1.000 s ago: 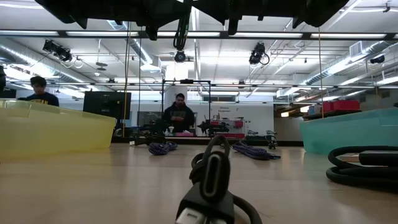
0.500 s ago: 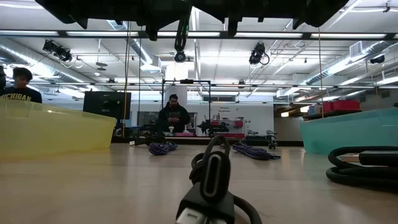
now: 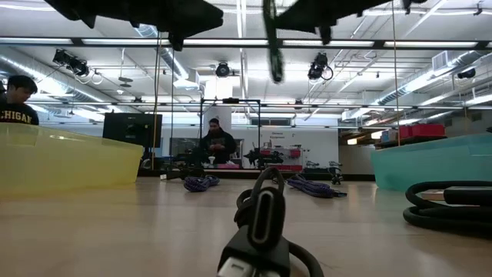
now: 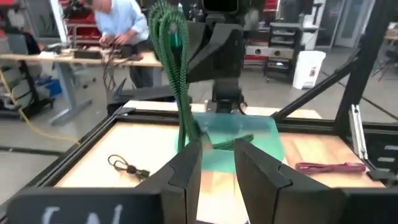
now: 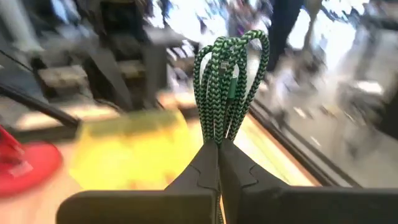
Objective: Pick & Place USB Port
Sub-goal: Put the green and black charger cable into the light green bin
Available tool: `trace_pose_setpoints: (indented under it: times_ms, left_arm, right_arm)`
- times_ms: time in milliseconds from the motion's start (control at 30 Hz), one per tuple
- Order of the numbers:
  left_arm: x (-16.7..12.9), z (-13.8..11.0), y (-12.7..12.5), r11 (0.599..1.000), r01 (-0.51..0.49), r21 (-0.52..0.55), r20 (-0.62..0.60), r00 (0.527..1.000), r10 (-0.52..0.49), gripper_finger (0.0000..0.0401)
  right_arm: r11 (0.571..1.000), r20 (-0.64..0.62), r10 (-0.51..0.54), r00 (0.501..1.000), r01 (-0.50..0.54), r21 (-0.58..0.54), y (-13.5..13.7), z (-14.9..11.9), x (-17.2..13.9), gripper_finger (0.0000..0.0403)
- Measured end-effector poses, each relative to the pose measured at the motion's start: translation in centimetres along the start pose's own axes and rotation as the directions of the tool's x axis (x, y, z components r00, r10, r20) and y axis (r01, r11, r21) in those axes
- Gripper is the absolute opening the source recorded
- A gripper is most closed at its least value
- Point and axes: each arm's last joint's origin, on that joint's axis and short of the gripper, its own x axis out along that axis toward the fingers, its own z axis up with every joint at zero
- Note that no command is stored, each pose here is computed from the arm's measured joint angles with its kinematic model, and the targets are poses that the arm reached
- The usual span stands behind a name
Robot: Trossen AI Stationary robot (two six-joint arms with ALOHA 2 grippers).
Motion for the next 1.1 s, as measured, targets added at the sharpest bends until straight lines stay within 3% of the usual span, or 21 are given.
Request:
trace_pose_setpoints:
  times_ms: [333,533,767,1100]
  left_arm:
    - [-1.6,0.5,0.2,1.0,-0.006,-0.03,-0.053,0.999,0.004,0.01]
    - [-1.7,0.4,0.2,0.999,-0.007,-0.035,-0.066,0.998,0.004,0.01]
    - [-1.7,0.2,0.2,0.999,-0.008,-0.032,-0.087,0.996,0.005,0.0101]
    - [-1.7,0.0,0.2,0.999,-0.011,-0.048,-0.107,0.994,0.006,0.0101]
  right_arm:
    - [0.967,-0.29,-0.186,0.939,0.227,0.113,-1.3,-0.7,-9.2,0.0]
    - [0.916,-0.487,-0.218,0.846,0.349,0.197,-1.6,-3.1,-13.3,0.0]
    - [0.861,-0.649,-0.213,0.73,0.455,0.229,-1.1,-6.4,-15.3,0.0]
    - [0.8,-0.744,-0.181,0.643,0.536,0.269,-0.4,-11.0,-16.1,0.0]
